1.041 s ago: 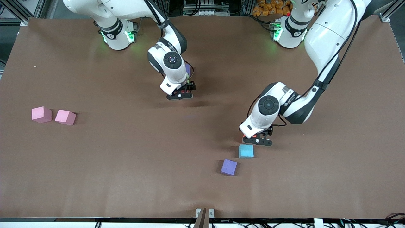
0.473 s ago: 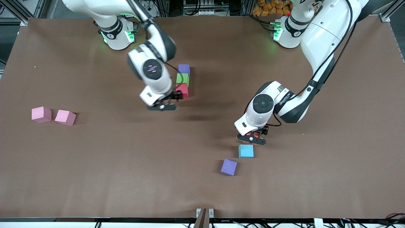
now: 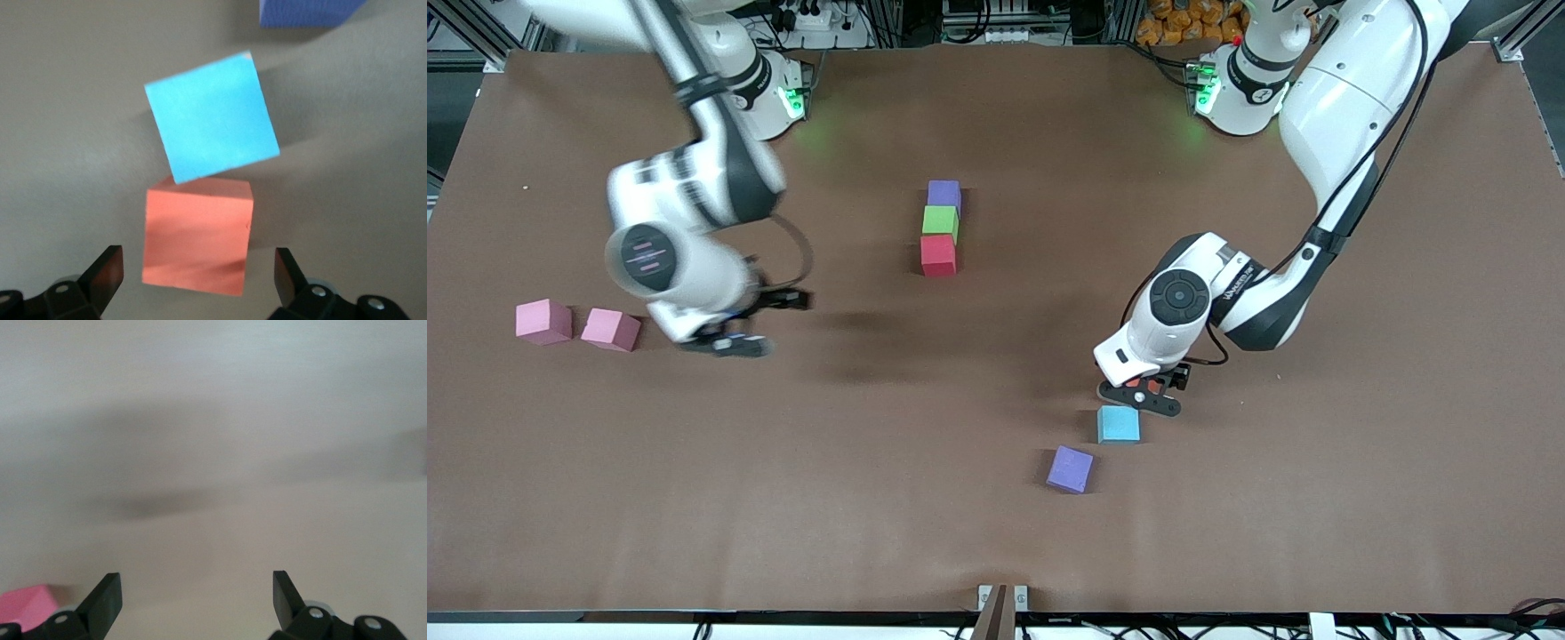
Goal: Arrange blocks into number 1
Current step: 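Move the right gripper to the pink blocks while the left gripper grasps orange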
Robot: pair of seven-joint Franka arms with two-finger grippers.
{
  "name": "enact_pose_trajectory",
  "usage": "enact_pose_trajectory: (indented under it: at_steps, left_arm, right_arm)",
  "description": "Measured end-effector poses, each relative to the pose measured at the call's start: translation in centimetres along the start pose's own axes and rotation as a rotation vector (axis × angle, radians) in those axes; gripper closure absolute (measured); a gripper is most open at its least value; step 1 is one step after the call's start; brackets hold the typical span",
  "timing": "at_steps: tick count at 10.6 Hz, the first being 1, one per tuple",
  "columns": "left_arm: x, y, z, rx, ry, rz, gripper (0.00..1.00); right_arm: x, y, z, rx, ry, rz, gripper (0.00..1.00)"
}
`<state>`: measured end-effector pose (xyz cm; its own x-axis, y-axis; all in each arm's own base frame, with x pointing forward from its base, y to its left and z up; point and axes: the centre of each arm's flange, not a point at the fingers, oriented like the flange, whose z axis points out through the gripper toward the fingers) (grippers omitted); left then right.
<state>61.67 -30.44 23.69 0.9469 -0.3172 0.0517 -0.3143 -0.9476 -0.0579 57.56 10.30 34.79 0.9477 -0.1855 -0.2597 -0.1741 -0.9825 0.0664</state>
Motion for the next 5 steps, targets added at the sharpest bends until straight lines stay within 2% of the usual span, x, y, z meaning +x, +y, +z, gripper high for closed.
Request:
enact_pose_trajectory:
  at_steps: [2,5]
  left_arm:
    - [0.3,0.0,-0.3,-0.001,0.008,0.023,0.0]
    - [0.1,0.2,-0.1,0.0,0.002,0.129,0.0]
  right_arm:
    - [1.9,7.5,0.4,0.025,-0.041,0.112,0.0]
    - [3.0,14.7,1.1,0.056,-0.064,0.232,0.0]
